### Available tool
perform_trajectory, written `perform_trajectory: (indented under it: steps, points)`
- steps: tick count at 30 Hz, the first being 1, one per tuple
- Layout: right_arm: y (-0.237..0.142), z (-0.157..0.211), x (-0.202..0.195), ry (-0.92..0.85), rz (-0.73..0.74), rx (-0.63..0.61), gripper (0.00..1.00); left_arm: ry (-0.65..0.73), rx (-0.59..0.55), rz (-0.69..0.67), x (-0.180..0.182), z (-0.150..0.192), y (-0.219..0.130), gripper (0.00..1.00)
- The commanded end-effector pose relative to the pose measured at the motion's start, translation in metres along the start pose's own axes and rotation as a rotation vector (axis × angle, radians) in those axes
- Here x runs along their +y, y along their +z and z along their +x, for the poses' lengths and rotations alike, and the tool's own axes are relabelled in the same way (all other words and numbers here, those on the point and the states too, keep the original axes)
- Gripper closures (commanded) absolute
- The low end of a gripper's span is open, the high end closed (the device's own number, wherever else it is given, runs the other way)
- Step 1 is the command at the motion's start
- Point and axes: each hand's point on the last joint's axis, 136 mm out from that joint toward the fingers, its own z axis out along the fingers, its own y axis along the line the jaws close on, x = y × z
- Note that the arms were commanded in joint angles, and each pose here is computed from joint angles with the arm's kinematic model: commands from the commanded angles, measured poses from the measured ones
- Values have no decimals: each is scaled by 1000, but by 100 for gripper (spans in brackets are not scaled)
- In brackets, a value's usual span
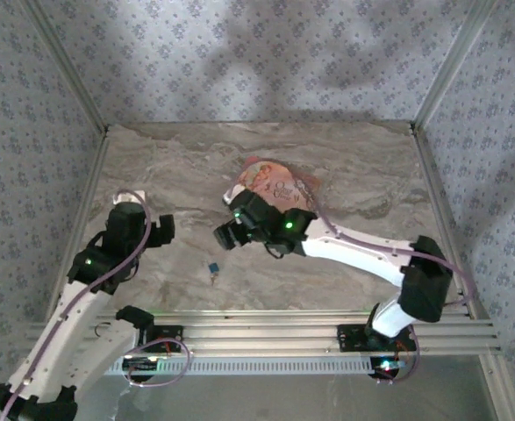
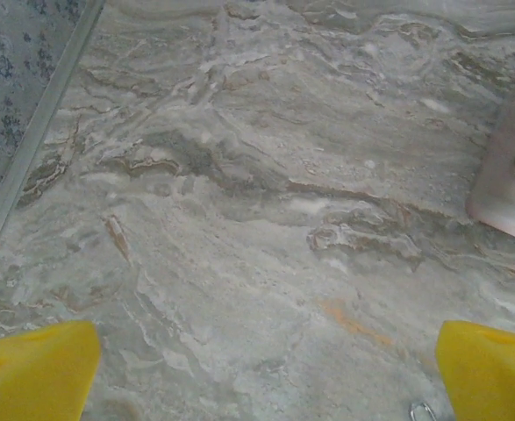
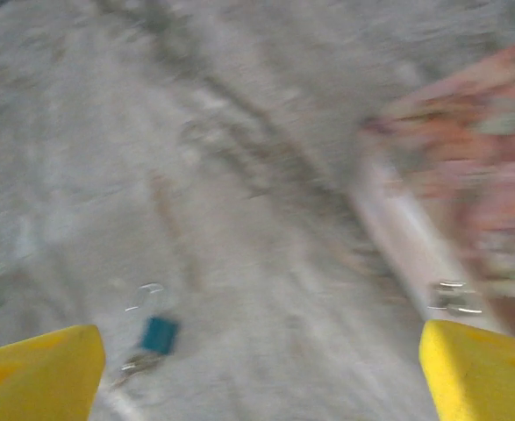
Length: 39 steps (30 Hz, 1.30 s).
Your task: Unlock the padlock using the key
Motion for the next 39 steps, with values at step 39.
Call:
perform_trajectory:
  steps: [39]
  points:
    - [-77, 111, -375, 261, 805, -455, 0, 7, -359, 56, 34, 0, 162, 2]
